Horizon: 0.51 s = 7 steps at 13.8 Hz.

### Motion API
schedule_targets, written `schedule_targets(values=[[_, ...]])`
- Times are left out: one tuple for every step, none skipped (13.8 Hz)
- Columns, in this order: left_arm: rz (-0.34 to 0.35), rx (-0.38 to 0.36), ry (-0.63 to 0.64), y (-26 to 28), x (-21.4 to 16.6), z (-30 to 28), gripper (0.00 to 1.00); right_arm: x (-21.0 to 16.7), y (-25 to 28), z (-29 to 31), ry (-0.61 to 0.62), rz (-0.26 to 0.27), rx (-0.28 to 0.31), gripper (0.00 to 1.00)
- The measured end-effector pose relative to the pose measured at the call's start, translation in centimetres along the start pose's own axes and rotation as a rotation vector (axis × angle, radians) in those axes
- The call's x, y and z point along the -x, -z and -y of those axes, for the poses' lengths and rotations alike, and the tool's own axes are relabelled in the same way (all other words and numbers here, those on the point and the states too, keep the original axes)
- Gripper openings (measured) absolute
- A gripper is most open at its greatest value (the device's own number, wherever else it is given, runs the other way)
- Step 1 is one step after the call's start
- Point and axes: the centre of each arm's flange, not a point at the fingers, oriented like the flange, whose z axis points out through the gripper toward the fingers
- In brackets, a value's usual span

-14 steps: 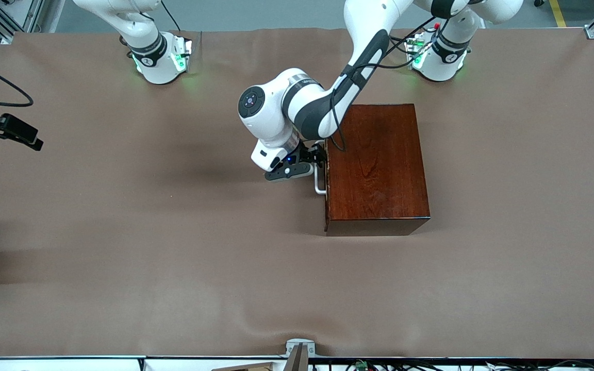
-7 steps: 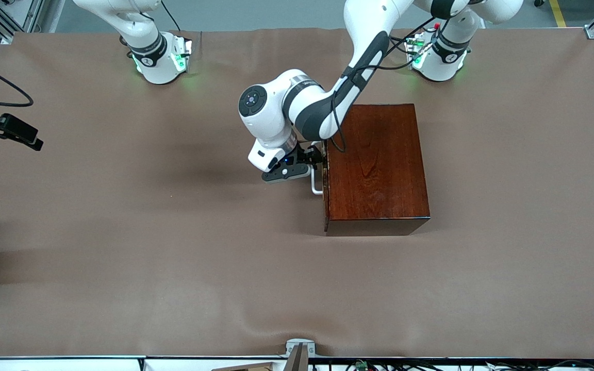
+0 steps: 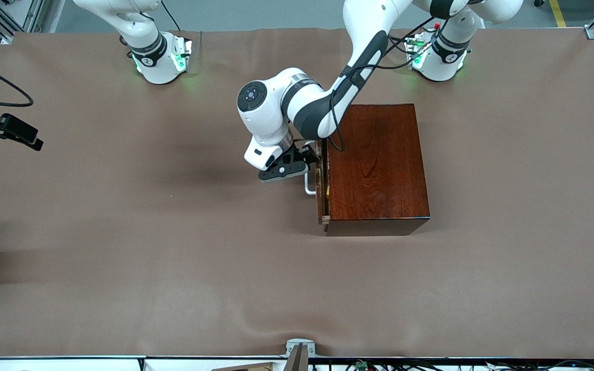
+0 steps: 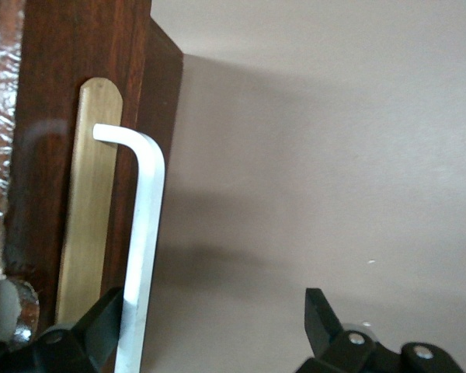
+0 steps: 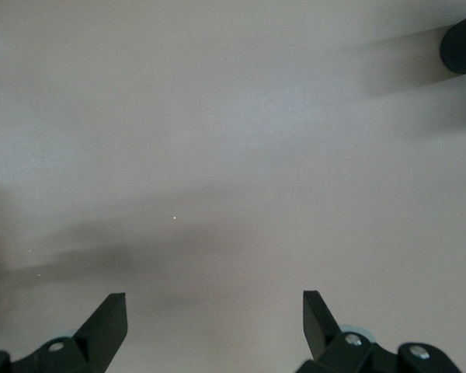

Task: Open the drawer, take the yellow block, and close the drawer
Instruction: 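Pull the drawer open with the left gripper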

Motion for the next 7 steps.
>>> schedule_targets(values=[[-0.006,0.017,0.008,0.2,0.1,-0.3,1.0,0.0,0.0,0.0,0.0,0.0,0.0,1.0],[-0.01,0.031,0.015,0.3,0.3,-0.5,1.0,0.0,0.0,0.0,0.0,0.0,0.0,1.0],[-0.014,0.044,0.019,0.5,0.3,-0.7,1.0,0.0,0.0,0.0,0.0,0.0,0.0,1.0],[-0.017,0.058,0.027,0.6,0.4,-0.9,1.0,0.0,0.0,0.0,0.0,0.0,0.0,1.0],[-0.022,0.074,0.039,0.7,0.5,-1.1,1.0,0.0,0.0,0.0,0.0,0.0,0.0,1.0],[-0.025,0.087,0.05,0.8,0.6,-1.3,1.0,0.0,0.0,0.0,0.0,0.0,0.0,1.0],[-0.027,0.093,0.054,0.8,0.6,-1.4,1.0,0.0,0.0,0.0,0.0,0.0,0.0,1.0]])
